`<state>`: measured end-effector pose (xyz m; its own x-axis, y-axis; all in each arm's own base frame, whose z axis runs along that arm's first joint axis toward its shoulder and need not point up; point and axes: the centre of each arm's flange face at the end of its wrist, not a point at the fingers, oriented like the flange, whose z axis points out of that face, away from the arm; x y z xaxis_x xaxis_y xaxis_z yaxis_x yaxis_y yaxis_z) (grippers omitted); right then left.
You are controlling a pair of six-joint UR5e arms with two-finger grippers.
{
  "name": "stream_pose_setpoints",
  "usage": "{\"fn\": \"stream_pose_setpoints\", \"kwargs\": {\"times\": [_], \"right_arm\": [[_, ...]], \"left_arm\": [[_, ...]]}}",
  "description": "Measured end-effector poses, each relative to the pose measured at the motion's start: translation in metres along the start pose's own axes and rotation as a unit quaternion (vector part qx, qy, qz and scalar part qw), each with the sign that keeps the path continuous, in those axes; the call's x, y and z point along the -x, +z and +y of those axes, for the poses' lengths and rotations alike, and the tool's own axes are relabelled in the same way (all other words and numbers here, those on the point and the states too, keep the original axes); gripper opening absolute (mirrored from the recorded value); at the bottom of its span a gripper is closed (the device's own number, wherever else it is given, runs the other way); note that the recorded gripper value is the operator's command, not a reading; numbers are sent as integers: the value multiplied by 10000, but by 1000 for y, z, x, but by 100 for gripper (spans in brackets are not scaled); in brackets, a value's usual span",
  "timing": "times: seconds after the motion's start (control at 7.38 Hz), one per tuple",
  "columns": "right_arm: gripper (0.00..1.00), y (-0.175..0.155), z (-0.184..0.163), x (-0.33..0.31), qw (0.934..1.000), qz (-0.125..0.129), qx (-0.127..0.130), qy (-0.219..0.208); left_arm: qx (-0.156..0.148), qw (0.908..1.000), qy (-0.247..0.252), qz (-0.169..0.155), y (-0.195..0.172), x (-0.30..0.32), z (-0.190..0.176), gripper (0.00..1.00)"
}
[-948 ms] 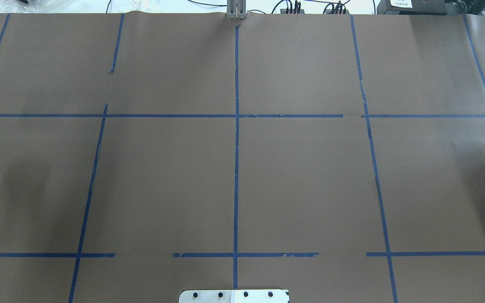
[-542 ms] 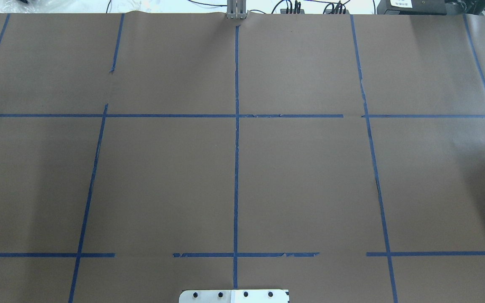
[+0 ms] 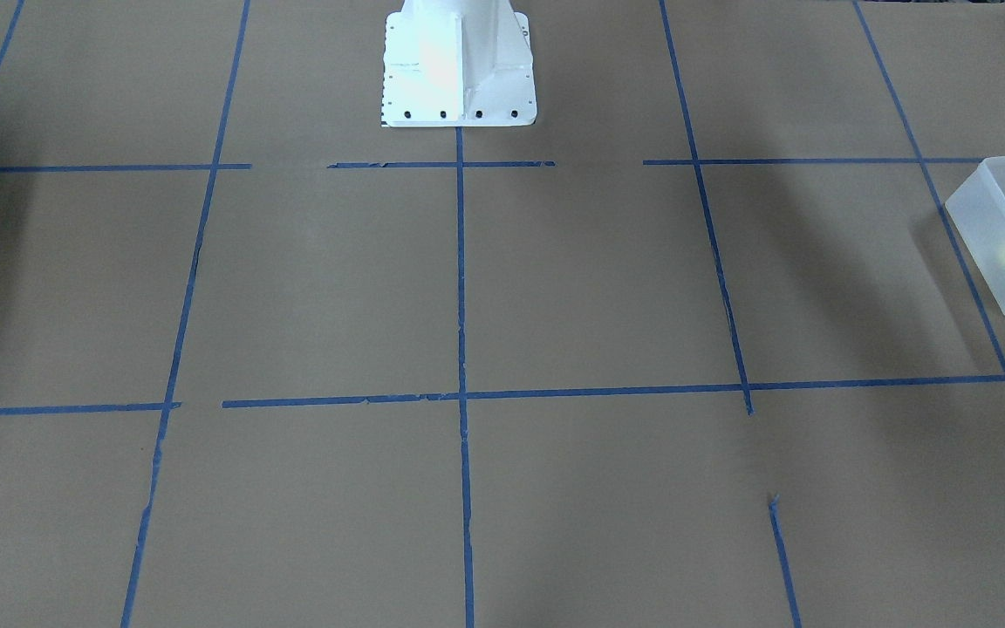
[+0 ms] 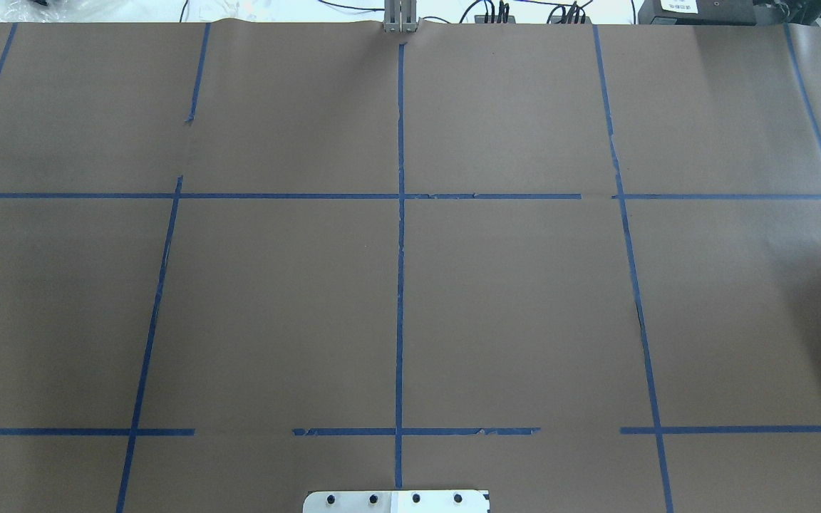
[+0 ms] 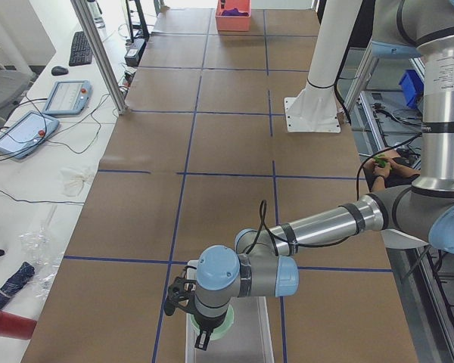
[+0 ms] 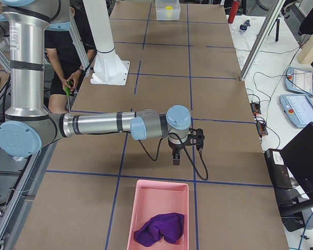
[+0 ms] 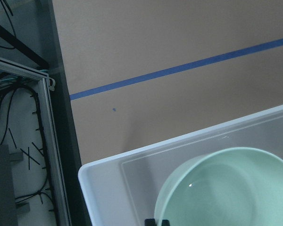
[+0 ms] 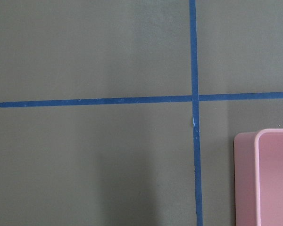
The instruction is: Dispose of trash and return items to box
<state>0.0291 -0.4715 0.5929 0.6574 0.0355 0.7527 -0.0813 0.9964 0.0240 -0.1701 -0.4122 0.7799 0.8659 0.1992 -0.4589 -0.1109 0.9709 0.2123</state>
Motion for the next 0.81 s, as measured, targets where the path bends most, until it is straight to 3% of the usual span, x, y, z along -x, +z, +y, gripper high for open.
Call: {"fn": "stream_pose_setpoints", "kwargs": {"times": [0.14,0.81], "right_arm": [[100,0,-1,1,10000,-3,-4,-4],[100,-1,-3,3,10000,-3,-18,-32]], "left_arm": [[11,10000,-2,-41,0,6,7,100],[-85,9999,-60,-64,-9,6,3,100]]}}
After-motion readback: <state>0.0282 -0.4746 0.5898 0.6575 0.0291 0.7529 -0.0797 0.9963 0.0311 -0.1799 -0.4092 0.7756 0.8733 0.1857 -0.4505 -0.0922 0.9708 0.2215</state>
